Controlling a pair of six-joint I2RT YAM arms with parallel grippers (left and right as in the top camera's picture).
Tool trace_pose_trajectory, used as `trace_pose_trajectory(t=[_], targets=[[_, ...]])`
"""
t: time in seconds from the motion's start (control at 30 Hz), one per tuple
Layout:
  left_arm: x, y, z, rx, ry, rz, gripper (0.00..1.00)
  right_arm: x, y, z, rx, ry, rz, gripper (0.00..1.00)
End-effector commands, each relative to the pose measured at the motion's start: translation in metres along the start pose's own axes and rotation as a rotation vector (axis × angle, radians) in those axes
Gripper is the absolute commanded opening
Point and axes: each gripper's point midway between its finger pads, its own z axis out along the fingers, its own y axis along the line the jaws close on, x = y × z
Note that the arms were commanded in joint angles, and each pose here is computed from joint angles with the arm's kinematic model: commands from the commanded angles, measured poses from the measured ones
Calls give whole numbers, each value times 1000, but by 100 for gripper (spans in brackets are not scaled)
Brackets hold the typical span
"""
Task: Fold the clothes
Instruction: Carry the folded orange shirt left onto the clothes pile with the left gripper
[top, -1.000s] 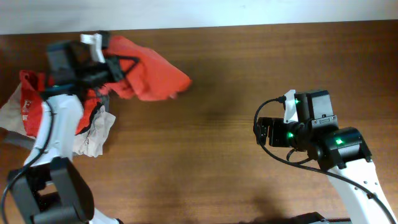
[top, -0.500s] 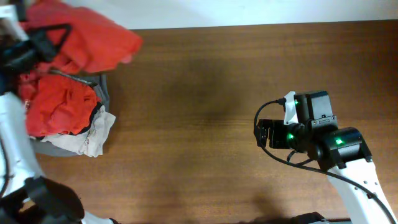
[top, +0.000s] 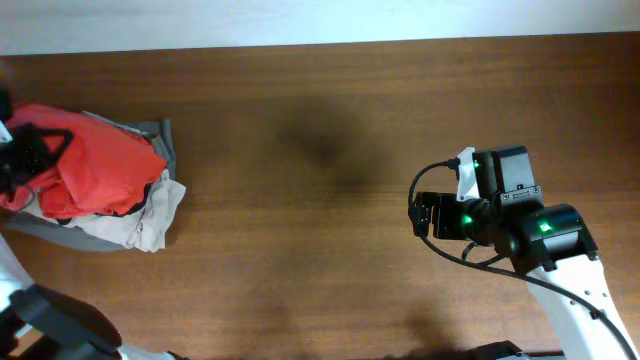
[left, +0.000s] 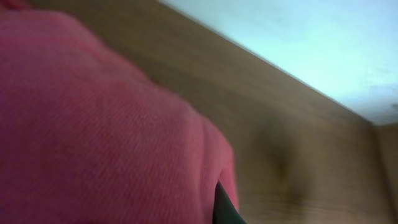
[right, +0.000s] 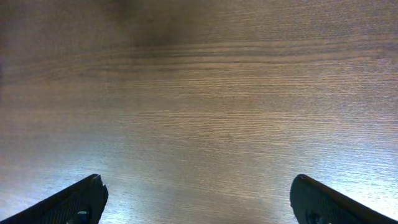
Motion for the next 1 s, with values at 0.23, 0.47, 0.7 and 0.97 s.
trace_pose_trajectory(t=[0.23,0.47,0.7,0.97], targets=[[54,78,13,-353,182,-288,12,-7,0,-5,6,-24,-4,99],[98,71,1,-419,325,-542,92,-7,0,-5,7,-24,-4,99],[107,1,4,-66,414,-677,99,-7,0,-5,7,-24,-4,99],[98,-54,-24,115,364,-511,98,-10,-1,-5,18,-40,-6,99]])
